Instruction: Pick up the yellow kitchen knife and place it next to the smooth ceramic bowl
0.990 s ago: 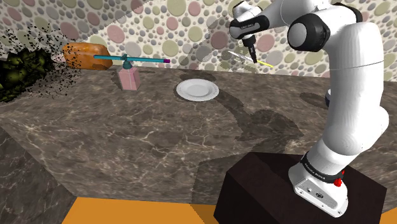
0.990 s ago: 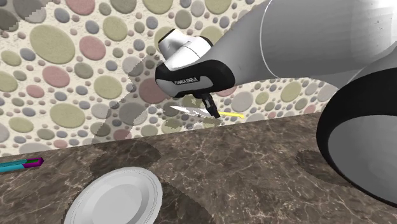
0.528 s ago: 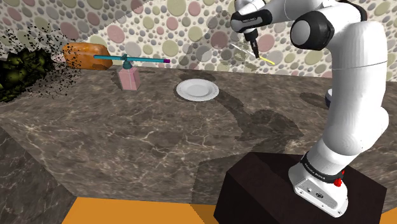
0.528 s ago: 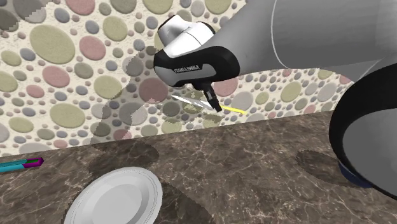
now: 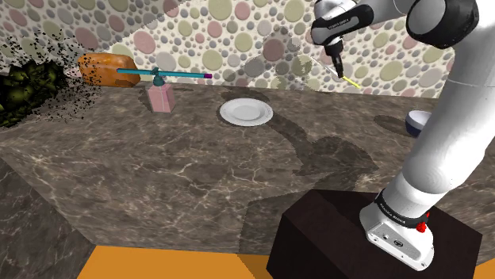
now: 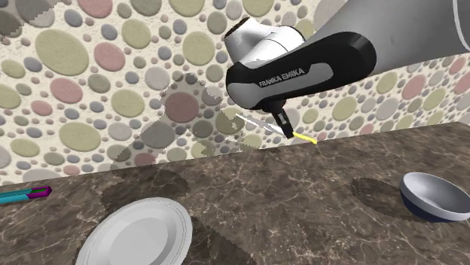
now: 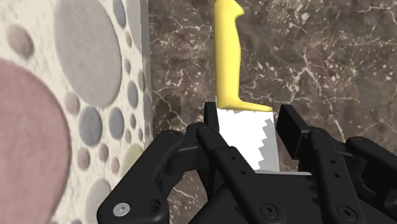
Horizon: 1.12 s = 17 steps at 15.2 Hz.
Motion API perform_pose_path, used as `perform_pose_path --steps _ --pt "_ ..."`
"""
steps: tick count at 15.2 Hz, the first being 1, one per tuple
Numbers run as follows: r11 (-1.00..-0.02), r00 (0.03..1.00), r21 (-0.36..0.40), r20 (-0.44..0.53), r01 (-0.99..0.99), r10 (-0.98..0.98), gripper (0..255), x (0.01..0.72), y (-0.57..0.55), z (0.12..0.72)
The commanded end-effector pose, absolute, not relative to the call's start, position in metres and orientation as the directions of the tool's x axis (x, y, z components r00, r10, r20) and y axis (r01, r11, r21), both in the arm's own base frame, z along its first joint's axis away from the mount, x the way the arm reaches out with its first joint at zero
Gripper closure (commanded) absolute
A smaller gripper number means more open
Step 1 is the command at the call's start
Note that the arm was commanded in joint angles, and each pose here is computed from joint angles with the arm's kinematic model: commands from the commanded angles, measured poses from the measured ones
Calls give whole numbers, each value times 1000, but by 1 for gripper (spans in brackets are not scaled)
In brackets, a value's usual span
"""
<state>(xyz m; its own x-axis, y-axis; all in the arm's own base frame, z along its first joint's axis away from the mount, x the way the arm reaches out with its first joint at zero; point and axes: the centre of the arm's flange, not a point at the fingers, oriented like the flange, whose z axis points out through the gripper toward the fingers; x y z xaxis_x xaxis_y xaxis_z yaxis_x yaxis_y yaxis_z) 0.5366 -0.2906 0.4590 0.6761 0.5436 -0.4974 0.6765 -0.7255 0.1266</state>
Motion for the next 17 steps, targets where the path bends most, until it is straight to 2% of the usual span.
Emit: perform_pose_path --steps 1,17 --pt "-725 675 126 -497 677 545 255 510 -291 461" --pt "-725 675 126 -497 677 545 255 301 -323 461"
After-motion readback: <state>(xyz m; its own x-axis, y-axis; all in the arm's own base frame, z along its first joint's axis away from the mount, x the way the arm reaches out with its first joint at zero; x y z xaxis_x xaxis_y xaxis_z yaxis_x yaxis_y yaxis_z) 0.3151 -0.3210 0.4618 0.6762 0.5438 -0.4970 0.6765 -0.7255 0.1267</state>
